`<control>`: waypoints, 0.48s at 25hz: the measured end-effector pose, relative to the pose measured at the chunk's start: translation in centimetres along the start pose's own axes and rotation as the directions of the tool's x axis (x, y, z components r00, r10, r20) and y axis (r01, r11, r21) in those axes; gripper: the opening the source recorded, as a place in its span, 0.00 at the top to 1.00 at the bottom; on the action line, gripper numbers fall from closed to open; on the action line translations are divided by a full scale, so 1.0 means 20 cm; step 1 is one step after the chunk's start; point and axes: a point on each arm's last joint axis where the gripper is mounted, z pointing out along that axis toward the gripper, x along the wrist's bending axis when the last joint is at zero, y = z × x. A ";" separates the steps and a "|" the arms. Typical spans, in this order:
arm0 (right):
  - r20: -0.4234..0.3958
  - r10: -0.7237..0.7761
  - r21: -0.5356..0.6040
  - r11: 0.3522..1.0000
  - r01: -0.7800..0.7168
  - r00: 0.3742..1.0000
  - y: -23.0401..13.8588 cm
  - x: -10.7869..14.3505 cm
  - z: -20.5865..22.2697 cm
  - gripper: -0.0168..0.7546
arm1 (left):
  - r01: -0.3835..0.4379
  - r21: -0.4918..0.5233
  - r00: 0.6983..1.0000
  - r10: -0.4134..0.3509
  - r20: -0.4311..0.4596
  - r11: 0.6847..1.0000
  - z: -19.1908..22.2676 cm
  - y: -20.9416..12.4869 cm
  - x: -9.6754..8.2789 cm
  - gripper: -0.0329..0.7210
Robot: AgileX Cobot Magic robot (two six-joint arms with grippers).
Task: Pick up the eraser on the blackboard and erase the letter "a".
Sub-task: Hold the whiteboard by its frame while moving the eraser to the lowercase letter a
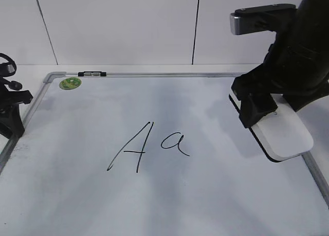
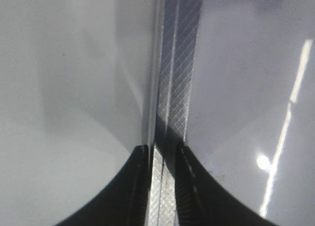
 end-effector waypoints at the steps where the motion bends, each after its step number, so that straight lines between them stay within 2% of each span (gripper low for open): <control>1: 0.000 0.000 0.000 1.000 0.000 1.000 0.00 0.00 0.00 0.29 | -0.002 0.000 1.000 0.002 0.000 1.000 0.00 0.00 0.00 0.79; 7: 0.006 -0.002 -0.001 1.000 0.002 1.000 0.00 0.00 0.00 0.29 | -0.009 -0.002 1.000 0.009 -0.002 1.000 0.00 0.00 0.00 0.90; 12: 0.008 -0.003 -0.001 1.000 0.003 1.000 0.00 0.00 0.00 0.29 | -0.015 -0.005 1.000 0.015 -0.003 1.000 0.00 0.00 0.00 0.90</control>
